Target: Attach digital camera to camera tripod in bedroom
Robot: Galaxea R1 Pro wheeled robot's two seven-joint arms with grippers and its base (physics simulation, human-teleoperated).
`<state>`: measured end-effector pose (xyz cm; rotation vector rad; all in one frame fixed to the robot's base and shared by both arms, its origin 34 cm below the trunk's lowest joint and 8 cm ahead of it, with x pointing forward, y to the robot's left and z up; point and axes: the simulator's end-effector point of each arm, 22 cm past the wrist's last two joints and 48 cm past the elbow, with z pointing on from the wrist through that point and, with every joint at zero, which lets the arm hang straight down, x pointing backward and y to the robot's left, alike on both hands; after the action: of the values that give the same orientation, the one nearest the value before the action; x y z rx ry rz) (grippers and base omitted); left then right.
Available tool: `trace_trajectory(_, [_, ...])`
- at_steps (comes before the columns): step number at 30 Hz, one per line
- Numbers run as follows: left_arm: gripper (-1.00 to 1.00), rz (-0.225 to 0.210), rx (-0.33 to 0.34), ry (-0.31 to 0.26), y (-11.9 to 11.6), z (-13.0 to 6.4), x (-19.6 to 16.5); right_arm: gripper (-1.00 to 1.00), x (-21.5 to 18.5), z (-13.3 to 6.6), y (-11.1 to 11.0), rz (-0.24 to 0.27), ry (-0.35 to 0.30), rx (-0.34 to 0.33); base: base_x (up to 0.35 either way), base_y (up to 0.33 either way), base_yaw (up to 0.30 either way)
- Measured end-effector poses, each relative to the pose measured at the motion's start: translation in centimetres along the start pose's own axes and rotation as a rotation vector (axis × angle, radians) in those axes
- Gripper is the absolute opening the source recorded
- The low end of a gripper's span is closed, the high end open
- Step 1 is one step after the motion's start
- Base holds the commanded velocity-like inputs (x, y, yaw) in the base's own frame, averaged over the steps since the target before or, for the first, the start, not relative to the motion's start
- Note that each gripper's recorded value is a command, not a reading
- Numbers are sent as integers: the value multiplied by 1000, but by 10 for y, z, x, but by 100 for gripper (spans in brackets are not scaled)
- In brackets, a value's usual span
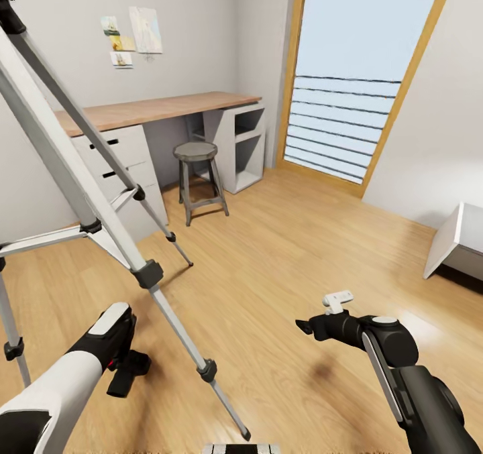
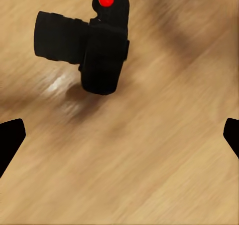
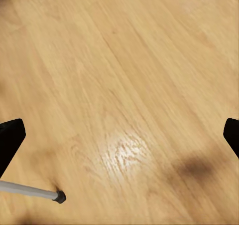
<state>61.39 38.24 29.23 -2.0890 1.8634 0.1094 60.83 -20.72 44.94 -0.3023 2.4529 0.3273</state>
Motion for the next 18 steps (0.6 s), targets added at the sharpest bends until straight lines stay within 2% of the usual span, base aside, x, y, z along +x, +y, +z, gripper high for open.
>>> trace_trajectory(10, [100,16,-13,-4,5,19,2,100,15,16,-3,13,37,-6,0,0,0])
trace_trajectory(18, [100,50,-36,14,8,32,5,100,28,28,-5,22,68,-11,0,0,0])
